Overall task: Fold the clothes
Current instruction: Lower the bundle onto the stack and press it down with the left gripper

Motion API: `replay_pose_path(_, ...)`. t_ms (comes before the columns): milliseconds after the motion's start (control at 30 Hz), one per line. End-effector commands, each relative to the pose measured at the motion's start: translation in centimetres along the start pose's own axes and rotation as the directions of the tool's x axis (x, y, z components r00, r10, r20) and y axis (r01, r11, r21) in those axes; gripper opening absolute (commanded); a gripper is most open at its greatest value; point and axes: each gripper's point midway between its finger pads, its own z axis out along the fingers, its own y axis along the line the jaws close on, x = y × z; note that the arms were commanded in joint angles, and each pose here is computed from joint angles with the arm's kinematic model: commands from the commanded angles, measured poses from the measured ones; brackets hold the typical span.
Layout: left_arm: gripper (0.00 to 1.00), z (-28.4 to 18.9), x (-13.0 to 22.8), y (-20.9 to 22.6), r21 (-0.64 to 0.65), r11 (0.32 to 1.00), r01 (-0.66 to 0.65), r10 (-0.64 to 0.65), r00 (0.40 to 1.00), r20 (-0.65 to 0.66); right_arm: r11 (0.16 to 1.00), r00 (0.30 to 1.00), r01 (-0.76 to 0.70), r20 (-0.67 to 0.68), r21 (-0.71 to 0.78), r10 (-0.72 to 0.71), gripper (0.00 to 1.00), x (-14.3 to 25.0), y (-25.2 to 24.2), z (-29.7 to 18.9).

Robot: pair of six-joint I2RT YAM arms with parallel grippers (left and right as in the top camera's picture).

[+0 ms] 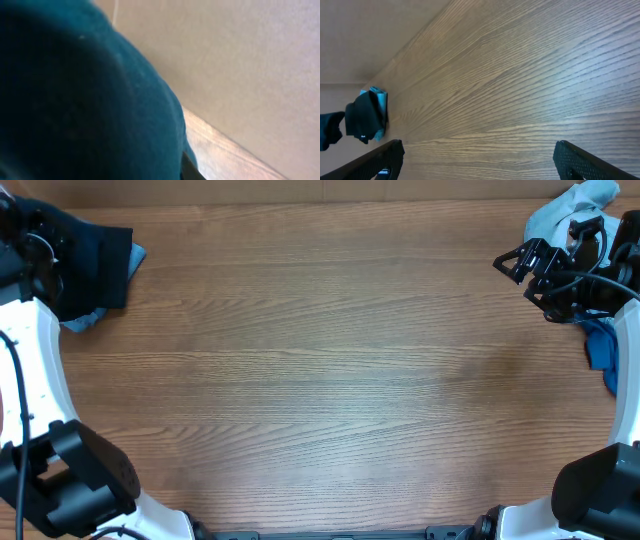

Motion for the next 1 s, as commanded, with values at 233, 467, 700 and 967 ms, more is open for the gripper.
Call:
replay_pose_path(233,0.16,4.5,-0.7,4.8,-0.055,0.998,-0.016,0.02,0.998,0.056,1.0,0.999,-0.022,-0.029,0.016,0.022,1.0,0.7,-0.3,-0.2)
replay_pose_path(467,0.17,6.3,0.2,5.6,-0.058,0.998,-0.036,0.039,0.998,0.05,0.999,0.998,-0.038,-0.051,0.022,0.039,1.0,1.3,-0.4,-0.3)
replay_pose_path(700,0.18,8.8,1.9,5.0,0.023,1.0,0.011,-0.012,0.999,0.034,0.998,0.995,-0.057,-0.077,0.03,0.059,1.0,2.0,-0.5,-0.3)
replay_pose_path(967,0.15,9.0,1.4,2.4,0.112,0.991,0.069,-0.074,0.996,0.047,0.998,0.995,-0.058,-0.081,0.03,0.06,1.0,2.2,-0.5,-0.3)
